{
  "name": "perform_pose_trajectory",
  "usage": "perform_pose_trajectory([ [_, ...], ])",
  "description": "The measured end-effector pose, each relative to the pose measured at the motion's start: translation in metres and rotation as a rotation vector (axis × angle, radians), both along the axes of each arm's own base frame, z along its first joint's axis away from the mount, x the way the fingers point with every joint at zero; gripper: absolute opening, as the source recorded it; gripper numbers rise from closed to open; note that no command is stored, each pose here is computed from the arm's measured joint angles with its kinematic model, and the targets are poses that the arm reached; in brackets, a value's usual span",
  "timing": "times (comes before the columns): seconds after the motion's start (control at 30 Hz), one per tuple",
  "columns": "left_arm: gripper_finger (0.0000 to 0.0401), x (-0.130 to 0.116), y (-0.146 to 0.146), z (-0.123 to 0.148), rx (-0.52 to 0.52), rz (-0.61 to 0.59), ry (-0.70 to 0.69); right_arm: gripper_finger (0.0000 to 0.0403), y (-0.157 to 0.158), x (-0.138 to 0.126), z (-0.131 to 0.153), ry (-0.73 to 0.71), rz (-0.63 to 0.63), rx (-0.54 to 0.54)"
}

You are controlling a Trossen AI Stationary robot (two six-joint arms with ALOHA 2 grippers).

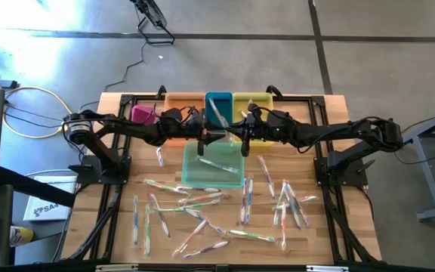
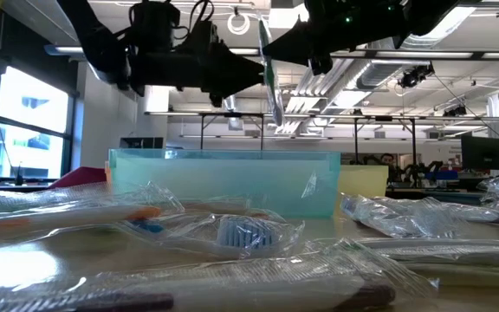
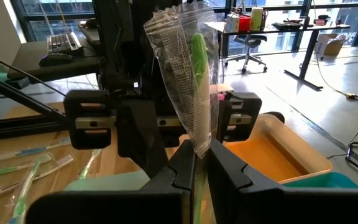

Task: Pick & Place Toothbrushes
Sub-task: Put the green toothbrush into the orange bin

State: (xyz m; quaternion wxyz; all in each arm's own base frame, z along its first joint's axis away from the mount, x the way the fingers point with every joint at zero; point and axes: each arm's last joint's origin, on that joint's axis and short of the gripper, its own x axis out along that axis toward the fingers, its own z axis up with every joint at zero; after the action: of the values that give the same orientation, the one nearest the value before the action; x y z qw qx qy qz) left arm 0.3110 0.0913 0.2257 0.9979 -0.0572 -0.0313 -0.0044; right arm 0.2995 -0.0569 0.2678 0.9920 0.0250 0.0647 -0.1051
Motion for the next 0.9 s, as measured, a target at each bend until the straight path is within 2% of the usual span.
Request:
perform_pose_trajectory([
  [0.33, 0.0149, 0.015, 0.002, 0.013, 0.029, -0.012, 0.094, 0.0015, 0.000, 0.000, 0.000, 0.000, 0.000, 0.000],
  [0.9, 0.0149, 0.018, -0.007, 0.015, 0.080, -0.036, 0.077, 0.0015, 0.000, 0.000, 0.000, 0.000, 0.001, 0.000],
])
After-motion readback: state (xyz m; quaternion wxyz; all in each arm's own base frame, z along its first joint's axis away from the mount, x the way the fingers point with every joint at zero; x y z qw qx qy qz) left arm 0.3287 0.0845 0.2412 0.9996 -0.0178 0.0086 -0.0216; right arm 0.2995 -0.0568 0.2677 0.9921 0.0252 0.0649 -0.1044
